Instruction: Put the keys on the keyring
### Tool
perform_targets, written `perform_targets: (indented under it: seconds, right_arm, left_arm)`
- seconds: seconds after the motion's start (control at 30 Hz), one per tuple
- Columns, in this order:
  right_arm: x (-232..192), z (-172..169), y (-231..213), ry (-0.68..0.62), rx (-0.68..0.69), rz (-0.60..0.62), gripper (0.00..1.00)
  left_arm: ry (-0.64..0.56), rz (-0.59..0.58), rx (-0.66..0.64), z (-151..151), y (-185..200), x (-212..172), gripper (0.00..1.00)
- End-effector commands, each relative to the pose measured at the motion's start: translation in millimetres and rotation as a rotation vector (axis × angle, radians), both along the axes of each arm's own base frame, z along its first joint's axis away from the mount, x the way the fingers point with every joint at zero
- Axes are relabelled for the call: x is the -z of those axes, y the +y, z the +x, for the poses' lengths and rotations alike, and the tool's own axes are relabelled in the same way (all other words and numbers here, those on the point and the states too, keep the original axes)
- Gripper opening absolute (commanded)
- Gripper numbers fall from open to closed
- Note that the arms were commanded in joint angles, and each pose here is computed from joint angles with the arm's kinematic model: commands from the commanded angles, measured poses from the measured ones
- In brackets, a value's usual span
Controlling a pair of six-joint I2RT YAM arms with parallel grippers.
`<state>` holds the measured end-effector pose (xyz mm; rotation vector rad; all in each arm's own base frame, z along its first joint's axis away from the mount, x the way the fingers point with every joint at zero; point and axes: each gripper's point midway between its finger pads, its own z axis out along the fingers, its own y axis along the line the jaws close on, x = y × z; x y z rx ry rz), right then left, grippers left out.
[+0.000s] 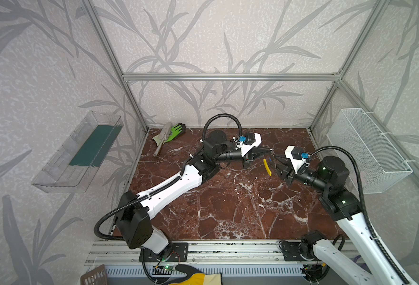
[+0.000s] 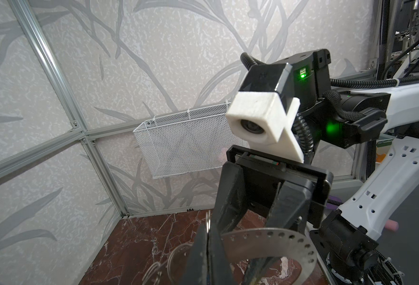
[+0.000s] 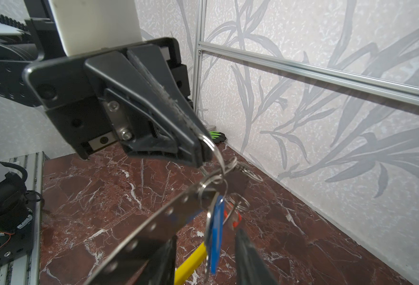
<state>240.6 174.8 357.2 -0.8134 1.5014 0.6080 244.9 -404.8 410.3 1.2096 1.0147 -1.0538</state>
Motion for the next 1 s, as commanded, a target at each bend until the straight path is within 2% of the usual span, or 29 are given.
perform_targets:
  seconds: [0.0,0.2,0.33,0.47,0.7,0.97]
  right_arm:
    - [-9.5,1.2,2.2,-0.036,-0.012,0.029,0.39]
    - [-3.7,4.2,4.2,-0.026,-0.019,0.017,0.29]
    - [-2.0,5.2,2.4,-0.026,-0.006,0.002,0.16]
    - [-1.8,2.7,-5.0,-0.043,0.034,-0.034,0.08]
    - [1.5,-2.5,-17.2,-0.035,0.082,-0.153,0.03]
    - [0.0,-7.3,-9.9,-0.026,0.025,-0.181,0.0]
  left_arm:
    - [-0.02,-0.038,0.031,-9.3,2.6,-13.7,0.0]
    - [-0.02,-0.042,0.041,-9.6,1.3,-15.5,0.0]
    - [-0.019,-0.037,0.042,-9.5,1.3,-14.5,0.0]
    - [-0.029,-0.004,0.03,-8.6,2.6,-8.1,0.0]
    - [-0.052,0.087,0.008,-8.2,5.8,9.8,0.0]
    - [-0.054,0.101,0.021,-12.2,4.5,14.9,0.0]
